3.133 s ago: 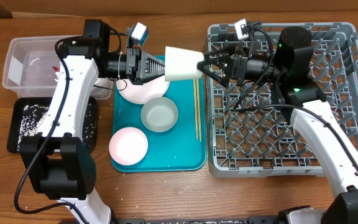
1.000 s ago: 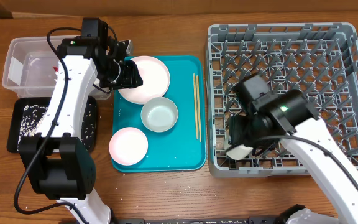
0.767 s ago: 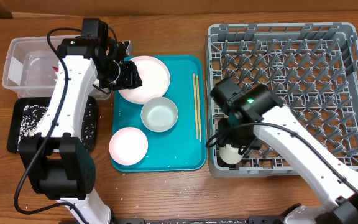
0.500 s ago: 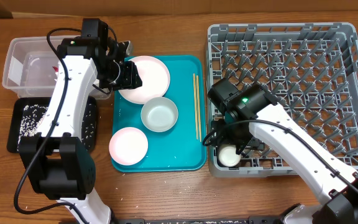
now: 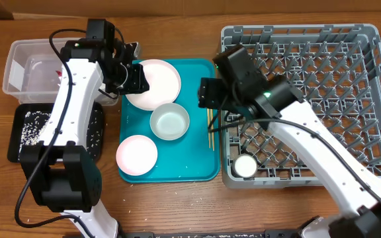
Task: Sort waste into correct bins and load items into the dishwasher
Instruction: 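Reach the right gripper to the white bowl on the tray and grasp, then carry the bowl to the back-left of the rack and set it down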
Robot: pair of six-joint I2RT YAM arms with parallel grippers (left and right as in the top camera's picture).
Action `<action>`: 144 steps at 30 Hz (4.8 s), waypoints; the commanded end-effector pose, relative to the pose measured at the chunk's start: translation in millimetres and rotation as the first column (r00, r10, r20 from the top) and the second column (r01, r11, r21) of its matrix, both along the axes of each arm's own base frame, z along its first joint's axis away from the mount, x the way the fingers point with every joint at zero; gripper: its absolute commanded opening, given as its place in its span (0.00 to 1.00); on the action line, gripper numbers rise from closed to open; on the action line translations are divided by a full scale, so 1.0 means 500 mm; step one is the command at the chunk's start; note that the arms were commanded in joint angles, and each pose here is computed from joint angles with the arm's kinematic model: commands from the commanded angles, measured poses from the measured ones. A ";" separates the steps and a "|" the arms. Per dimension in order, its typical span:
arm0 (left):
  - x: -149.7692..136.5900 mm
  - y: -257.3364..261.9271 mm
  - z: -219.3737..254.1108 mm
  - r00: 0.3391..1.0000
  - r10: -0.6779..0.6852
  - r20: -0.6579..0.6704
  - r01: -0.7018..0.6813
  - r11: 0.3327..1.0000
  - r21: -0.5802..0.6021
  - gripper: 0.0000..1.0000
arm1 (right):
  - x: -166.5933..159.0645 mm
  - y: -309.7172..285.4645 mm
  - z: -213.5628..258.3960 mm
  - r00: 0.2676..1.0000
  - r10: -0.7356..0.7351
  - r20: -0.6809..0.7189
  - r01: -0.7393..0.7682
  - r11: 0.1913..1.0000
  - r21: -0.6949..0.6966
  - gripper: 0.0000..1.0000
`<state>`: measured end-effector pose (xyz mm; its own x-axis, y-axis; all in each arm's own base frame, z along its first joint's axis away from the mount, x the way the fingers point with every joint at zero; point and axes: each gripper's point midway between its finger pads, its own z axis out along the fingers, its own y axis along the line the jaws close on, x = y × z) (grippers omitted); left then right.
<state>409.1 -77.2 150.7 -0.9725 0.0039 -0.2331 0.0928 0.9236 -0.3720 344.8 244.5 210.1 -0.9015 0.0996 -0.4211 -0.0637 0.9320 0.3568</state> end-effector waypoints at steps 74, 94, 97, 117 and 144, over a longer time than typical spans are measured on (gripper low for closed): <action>0.064 0.192 0.235 0.944 0.154 0.294 -0.262 0.887 0.380 1.00 | 0.394 -0.353 -0.009 0.812 -0.169 0.558 0.576 0.383 -0.722 0.04; 0.064 0.192 0.235 0.944 0.154 0.294 -0.262 0.887 0.380 1.00 | 0.367 -0.395 -0.011 0.790 -0.166 0.590 0.611 0.139 -0.779 0.04; 0.064 0.192 0.235 0.944 0.154 0.294 -0.262 0.887 0.380 1.00 | 0.346 -0.400 0.007 0.794 -0.146 0.590 0.601 0.049 -0.798 0.04; 0.064 0.192 0.235 0.944 0.154 0.294 -0.262 0.887 0.380 1.00 | 0.328 -0.288 -0.051 0.872 -0.066 0.485 0.487 0.217 -0.846 0.04; 0.064 0.191 0.235 0.944 0.153 0.293 -0.261 0.887 0.380 1.00 | 0.299 -0.252 -0.070 0.910 -0.018 0.413 0.406 0.228 -0.885 0.38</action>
